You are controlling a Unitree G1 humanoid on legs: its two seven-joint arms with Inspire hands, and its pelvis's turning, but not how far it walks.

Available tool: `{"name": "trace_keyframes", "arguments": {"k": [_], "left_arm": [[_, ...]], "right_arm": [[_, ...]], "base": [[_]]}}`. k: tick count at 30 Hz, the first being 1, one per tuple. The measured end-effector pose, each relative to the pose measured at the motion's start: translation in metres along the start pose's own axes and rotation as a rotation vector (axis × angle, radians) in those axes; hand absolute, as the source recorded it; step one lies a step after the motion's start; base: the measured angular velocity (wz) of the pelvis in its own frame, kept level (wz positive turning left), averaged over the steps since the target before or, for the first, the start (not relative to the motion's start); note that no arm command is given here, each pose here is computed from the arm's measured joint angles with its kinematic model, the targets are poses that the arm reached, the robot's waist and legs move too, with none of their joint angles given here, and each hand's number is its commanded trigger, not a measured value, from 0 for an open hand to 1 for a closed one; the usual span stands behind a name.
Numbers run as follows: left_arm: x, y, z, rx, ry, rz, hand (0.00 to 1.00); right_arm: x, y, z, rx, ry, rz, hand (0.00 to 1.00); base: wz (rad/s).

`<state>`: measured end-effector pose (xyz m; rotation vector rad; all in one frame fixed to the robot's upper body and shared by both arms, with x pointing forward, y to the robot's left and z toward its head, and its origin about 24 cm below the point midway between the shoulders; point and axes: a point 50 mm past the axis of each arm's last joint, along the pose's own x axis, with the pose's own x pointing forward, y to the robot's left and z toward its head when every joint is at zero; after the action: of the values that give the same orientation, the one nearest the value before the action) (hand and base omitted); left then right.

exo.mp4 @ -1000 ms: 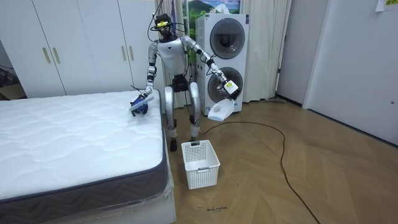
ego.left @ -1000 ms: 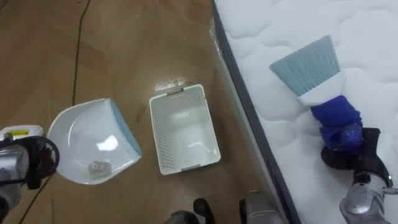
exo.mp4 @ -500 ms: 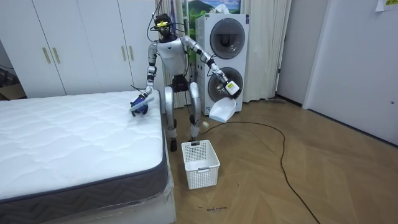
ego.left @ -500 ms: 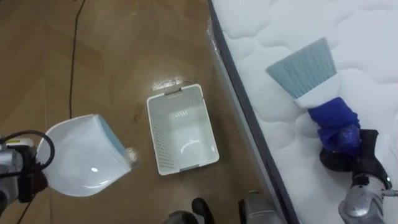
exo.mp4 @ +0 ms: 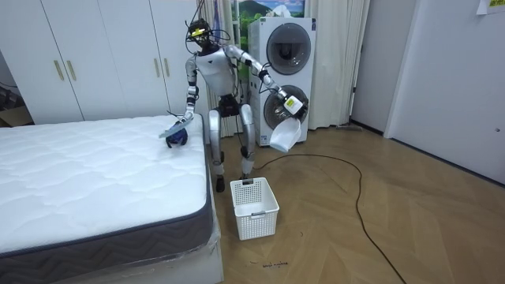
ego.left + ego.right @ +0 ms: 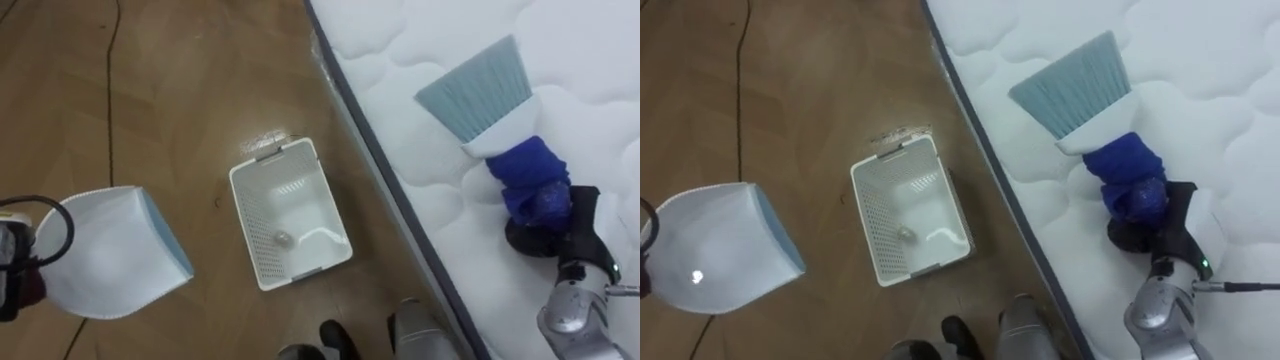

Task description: Clean bed

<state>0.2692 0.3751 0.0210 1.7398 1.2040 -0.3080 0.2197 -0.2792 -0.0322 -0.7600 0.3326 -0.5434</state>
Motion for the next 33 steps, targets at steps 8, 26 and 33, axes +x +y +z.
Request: {"name": "trace_keyframes", "arguments": {"k": [8, 26, 33], "left_arm": [[0.000, 0.000, 0.002, 0.005, -0.007, -0.004, 1.00], [-0.013, 0.025, 0.041, -0.242, -0.287, 0.272, 1.00], [-0.024, -0.002, 0.057, -0.429, -0.458, 0.348, 1.00]], "right_arm": [[0.005, 0.001, 0.005, 0.004, -0.016, 0.032, 0.00], [0.000, -0.006, -0.014, 0.048, 0.001, 0.022, 0.00], [-0.006, 0.001, -0.027, 0.027, 0.049, 0.071, 0.00]], "base": [[-0.03], [-0.09], [-0.62]]}}
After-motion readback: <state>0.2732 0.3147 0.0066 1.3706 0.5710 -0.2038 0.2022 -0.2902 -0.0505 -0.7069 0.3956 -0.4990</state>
